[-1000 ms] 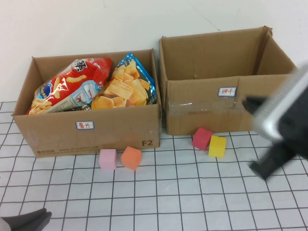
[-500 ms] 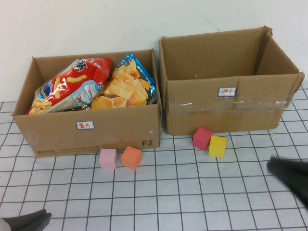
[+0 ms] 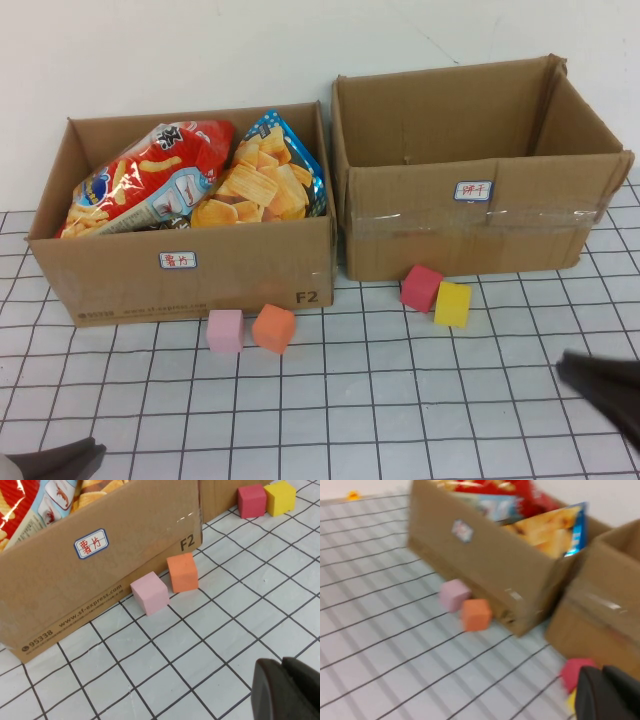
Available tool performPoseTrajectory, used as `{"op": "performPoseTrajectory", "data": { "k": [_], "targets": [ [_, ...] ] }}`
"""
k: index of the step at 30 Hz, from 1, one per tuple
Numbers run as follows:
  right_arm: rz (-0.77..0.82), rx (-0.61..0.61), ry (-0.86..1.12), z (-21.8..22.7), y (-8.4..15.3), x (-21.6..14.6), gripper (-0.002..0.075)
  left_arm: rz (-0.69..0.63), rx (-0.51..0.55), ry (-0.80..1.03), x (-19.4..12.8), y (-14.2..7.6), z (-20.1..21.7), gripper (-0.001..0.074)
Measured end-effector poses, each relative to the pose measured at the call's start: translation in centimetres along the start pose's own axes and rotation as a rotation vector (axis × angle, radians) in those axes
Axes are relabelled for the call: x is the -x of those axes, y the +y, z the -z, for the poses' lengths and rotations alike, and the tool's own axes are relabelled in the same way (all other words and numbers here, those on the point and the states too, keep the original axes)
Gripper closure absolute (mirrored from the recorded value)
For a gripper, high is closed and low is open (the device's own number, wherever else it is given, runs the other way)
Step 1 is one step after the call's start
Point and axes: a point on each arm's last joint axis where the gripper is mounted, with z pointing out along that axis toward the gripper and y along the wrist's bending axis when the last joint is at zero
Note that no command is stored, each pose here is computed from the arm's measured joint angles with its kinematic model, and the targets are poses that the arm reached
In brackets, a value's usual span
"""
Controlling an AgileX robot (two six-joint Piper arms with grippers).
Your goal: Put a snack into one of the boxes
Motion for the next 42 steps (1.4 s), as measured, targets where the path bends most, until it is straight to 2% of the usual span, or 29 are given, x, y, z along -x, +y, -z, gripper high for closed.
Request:
{"op": "performPoseTrajectory", "data": {
  "k": [3, 7, 12, 20, 25, 34, 38, 42],
  "targets": [
    [0.029, -0.059, -0.014, 0.1, -0.8, 1.1, 0.0727, 0.000, 0.000, 0.000, 0.0, 0.0, 0.0, 0.0736],
    [0.109, -0.231, 0.010, 0.7, -2.8, 2.7, 0.0727, 0.000, 0.000, 0.000, 0.0, 0.0, 0.0, 0.0735],
    [0.239, -0.477, 0.120, 2.0, -5.5, 4.0, 0.0727, 0.000, 0.000, 0.000, 0.0, 0.0, 0.0, 0.0735],
    [0.364, -0.692, 0.330, 3.8, -7.8, 4.0, 0.0727, 0.009, -0.004, -0.008, 0.1, 0.0, 0.0, 0.0735],
    [0.294, -0.823, 0.419, 4.9, -9.3, 3.2, 0.0727, 0.023, -0.011, -0.010, 0.1, -0.1, 0.0, 0.0735],
    [0.145, -0.863, 0.382, 3.9, -11.5, 2.2, 0.0727, 0.043, -0.021, -0.009, 0.1, -0.2, 0.0, 0.0736],
    [0.025, -0.910, 0.345, 2.6, -13.1, 1.2, 0.0727, 0.051, -0.024, -0.009, 0.1, -0.2, 0.0, 0.0736],
    [-0.188, -0.920, 0.202, 1.6, -14.0, 0.9, 0.0727, 0.061, -0.028, -0.008, 0.1, -0.3, 0.0, 0.0736]
  ]
}}
